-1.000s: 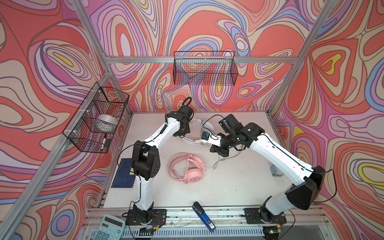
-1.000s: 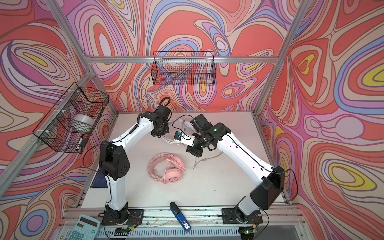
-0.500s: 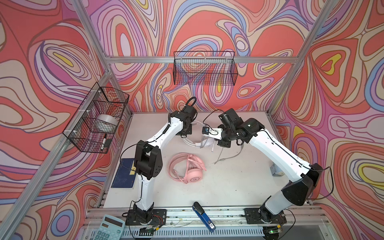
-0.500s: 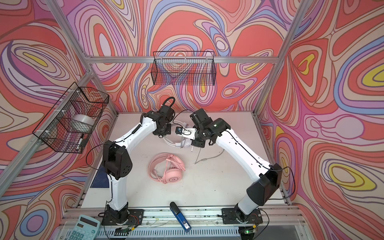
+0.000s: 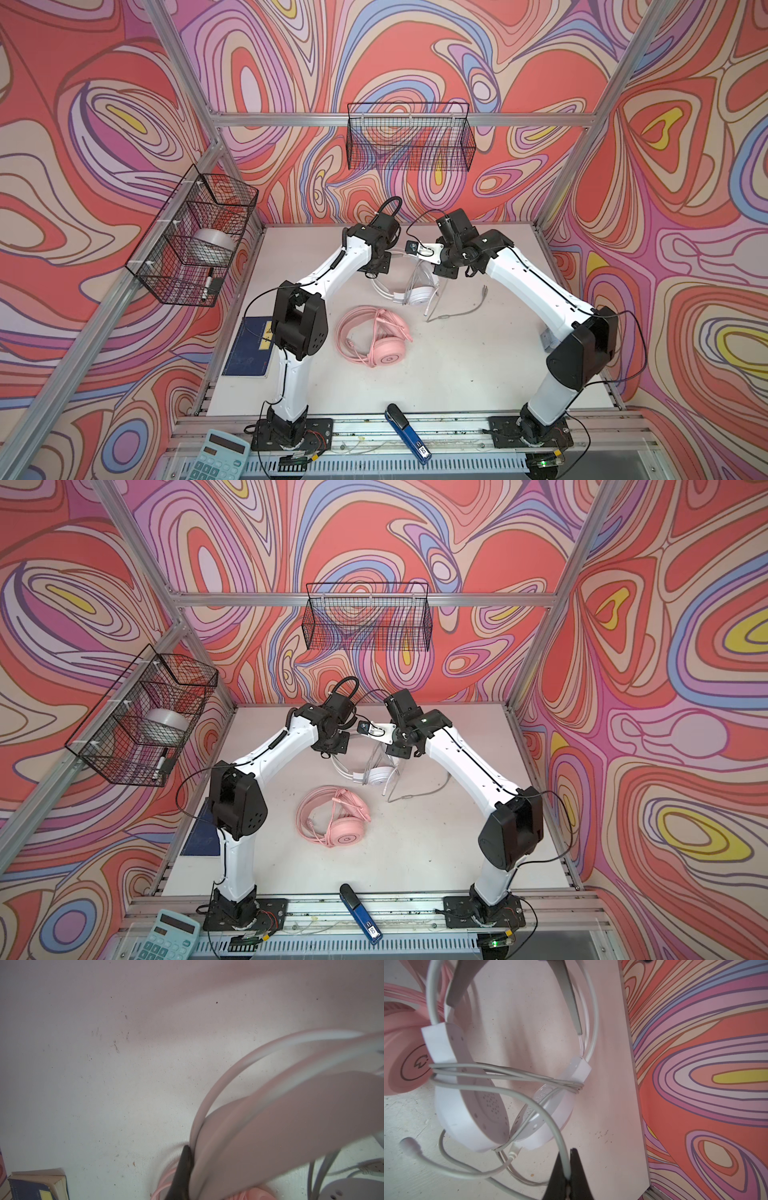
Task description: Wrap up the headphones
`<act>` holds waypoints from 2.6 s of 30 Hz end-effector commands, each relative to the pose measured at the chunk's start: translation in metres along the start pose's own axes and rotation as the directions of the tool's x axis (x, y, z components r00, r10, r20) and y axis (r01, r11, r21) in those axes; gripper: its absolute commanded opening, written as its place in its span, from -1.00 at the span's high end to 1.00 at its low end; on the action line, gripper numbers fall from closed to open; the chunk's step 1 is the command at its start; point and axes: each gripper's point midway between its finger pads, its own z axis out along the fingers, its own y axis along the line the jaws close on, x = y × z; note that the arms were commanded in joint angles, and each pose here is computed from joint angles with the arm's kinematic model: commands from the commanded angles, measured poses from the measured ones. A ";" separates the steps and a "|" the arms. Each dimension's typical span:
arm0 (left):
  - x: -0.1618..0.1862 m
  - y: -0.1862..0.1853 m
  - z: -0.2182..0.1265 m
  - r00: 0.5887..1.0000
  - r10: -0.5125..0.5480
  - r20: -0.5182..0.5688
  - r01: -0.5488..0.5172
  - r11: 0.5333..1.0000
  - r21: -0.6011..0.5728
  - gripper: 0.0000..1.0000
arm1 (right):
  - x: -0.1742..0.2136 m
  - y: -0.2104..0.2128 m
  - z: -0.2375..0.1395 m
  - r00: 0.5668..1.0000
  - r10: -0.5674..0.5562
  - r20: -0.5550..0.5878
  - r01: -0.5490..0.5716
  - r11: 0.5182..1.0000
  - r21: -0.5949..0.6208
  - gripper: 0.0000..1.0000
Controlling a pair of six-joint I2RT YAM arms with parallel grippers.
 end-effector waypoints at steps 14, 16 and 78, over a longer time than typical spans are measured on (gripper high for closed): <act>-0.009 -0.020 -0.017 0.994 0.101 0.041 -0.104 0.988 0.110 1.00 | 0.030 -0.040 0.046 0.985 0.168 -0.025 -0.169 0.984 -0.046 0.87; -0.008 -0.021 -0.018 0.994 0.106 0.039 -0.110 0.987 0.115 1.00 | 0.037 -0.037 0.051 0.985 0.162 -0.052 -0.165 0.985 -0.053 0.84; 0.013 -0.024 -0.036 0.998 -0.051 -0.025 0.057 0.897 0.437 1.00 | 0.134 0.018 0.059 0.521 0.853 -0.018 -0.835 0.505 -0.217 -0.19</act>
